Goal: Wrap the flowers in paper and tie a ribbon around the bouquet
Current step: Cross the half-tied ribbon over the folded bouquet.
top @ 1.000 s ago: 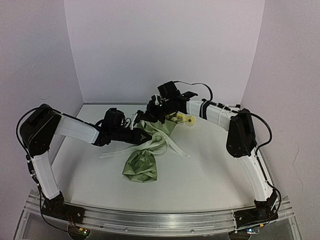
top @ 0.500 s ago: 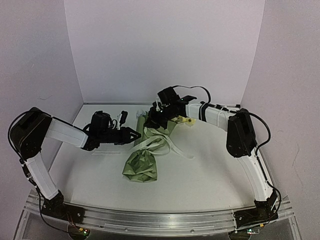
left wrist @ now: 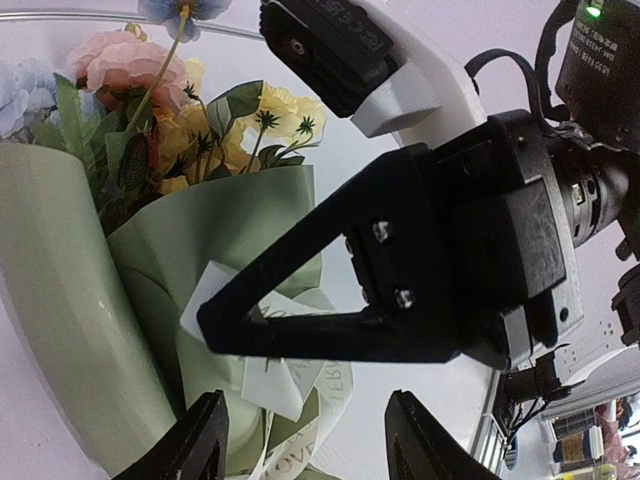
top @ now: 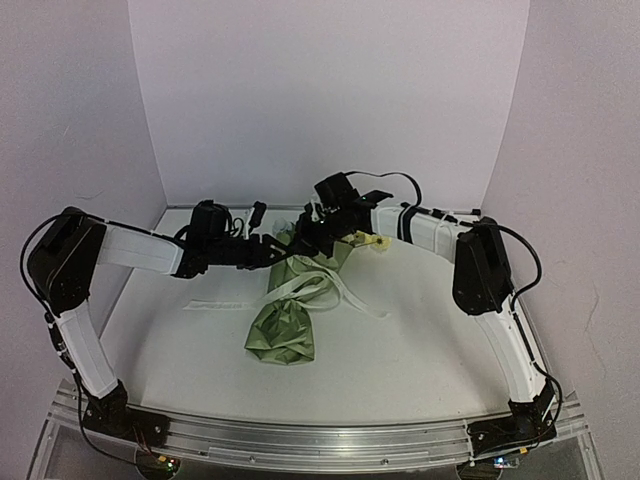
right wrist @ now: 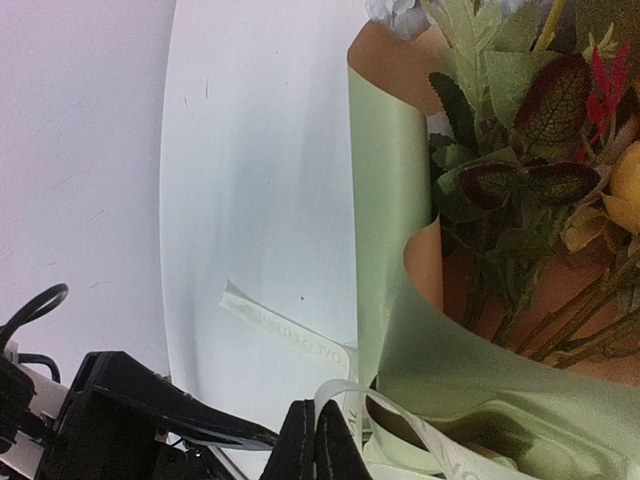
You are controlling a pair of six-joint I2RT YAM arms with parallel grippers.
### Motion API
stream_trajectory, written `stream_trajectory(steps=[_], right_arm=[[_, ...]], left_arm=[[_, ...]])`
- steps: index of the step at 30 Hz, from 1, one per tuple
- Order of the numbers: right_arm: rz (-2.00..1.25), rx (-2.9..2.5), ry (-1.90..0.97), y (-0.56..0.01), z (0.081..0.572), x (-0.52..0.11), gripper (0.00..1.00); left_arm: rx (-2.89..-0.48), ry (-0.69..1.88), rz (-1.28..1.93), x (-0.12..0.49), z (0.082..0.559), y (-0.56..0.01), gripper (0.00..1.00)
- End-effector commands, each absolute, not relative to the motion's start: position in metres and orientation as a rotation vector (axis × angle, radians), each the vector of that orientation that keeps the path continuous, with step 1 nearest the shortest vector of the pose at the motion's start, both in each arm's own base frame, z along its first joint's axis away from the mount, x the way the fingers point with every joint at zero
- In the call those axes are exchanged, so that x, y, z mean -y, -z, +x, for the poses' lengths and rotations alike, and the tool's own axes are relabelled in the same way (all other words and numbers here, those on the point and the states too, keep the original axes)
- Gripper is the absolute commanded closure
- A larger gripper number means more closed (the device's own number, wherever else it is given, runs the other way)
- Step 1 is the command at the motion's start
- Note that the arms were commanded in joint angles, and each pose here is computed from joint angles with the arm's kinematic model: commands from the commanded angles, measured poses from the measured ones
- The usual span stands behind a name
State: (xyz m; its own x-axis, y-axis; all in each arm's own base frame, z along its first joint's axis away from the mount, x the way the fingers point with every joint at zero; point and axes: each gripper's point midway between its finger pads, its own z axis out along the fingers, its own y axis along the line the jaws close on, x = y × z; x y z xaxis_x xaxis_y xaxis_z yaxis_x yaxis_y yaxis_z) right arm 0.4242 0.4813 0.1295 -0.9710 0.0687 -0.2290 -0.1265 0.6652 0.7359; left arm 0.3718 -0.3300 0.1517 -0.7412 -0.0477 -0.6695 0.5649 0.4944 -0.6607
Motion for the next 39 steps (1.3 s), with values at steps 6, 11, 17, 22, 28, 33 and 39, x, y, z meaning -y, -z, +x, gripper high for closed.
stream_trajectory(steps=[6,11,17,22,28,33,39], right_arm=[[-0.068,-2.569,-1.304,-0.171,0.419,-0.496,1.0],[-0.074,-2.563,-1.312,-0.175,0.417,-0.497,1.0],[-0.11,-2.557,-1.276,-0.178,0.412,-0.489,0.97],[-0.137,-2.556,-1.233,-0.18,0.406,-0.479,0.88],[-0.155,-2.517,-1.091,-0.196,0.396,-0.447,0.62],[-0.148,-2.501,-0.973,-0.204,0.381,-0.414,0.52],[-0.198,-2.585,-0.866,-0.171,0.347,-0.403,0.55]], left_arm=[[-2.181,1.098,0.48,0.336,0.382,-0.134,0.44],[-2.167,1.089,0.432,0.337,0.389,-0.134,0.52],[-2.161,1.135,0.404,0.34,0.389,-0.131,0.71],[-2.155,1.182,0.371,0.344,0.391,-0.13,0.92],[-2.146,1.203,0.329,0.346,0.395,-0.132,1.0],[-2.145,1.193,0.288,0.344,0.399,-0.132,1.0],[-2.135,1.175,0.254,0.342,0.407,-0.139,1.0]])
